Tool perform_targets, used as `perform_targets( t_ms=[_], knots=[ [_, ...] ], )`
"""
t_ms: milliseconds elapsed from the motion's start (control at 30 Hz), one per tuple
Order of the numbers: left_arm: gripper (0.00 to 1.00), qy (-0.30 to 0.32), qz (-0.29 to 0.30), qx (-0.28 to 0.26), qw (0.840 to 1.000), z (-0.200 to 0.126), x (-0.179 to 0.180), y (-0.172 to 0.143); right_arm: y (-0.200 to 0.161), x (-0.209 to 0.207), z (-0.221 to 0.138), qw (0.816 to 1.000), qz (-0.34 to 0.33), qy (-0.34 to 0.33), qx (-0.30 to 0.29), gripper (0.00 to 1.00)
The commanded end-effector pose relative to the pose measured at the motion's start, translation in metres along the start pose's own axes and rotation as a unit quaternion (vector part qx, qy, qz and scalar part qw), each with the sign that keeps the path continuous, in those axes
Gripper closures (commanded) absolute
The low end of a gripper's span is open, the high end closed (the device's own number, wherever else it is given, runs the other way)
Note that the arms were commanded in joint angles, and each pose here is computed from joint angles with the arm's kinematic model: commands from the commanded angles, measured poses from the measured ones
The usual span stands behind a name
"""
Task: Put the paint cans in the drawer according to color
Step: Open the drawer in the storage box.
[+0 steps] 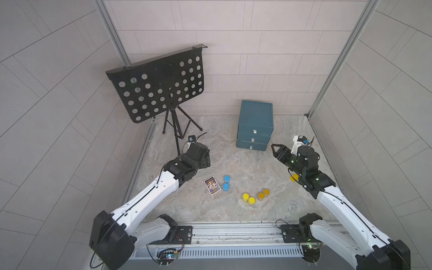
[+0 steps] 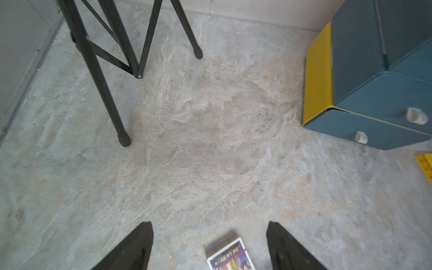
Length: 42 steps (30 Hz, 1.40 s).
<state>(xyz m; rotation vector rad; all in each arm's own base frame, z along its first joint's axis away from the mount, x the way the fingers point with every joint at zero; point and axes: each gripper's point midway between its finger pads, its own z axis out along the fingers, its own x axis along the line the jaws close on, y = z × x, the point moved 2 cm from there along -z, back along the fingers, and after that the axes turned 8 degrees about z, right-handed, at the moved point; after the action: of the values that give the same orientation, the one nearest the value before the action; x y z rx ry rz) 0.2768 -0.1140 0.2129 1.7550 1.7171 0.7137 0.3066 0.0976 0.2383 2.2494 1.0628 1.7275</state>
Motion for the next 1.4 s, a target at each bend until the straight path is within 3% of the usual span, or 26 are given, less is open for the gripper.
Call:
perform_targets(
  t_ms=[0, 200, 400, 800, 1267, 1367],
  knots=[
    [0.16, 0.011, 0.02, 0.041, 0.999, -0.037, 0.021, -0.018, -0.001, 0.026, 0.011, 0.997, 0.069, 0.045, 0.0, 0.35],
    [0.14, 0.033, 0.004, -0.031, 0.999, -0.067, 0.049, -0.015, -0.01, 0.048, 0.049, 0.995, 0.088, 0.044, 0.009, 0.38],
    [0.15, 0.035, -0.006, -0.015, 0.999, -0.063, 0.051, -0.027, -0.003, 0.047, 0.07, 0.993, 0.118, 0.025, -0.013, 0.48],
    [0.15, 0.044, 0.021, -0.026, 0.998, -0.093, 0.067, -0.024, -0.003, 0.037, 0.117, 0.986, 0.165, -0.003, -0.032, 0.58],
    [0.15, 0.043, 0.015, -0.045, 0.998, -0.099, 0.072, -0.026, 0.003, 0.04, 0.136, 0.977, 0.202, 0.027, -0.059, 0.64],
    [0.15, 0.043, 0.012, -0.048, 0.998, -0.1, 0.073, -0.026, 0.003, 0.043, 0.141, 0.976, 0.21, 0.033, -0.057, 0.69]
  ],
)
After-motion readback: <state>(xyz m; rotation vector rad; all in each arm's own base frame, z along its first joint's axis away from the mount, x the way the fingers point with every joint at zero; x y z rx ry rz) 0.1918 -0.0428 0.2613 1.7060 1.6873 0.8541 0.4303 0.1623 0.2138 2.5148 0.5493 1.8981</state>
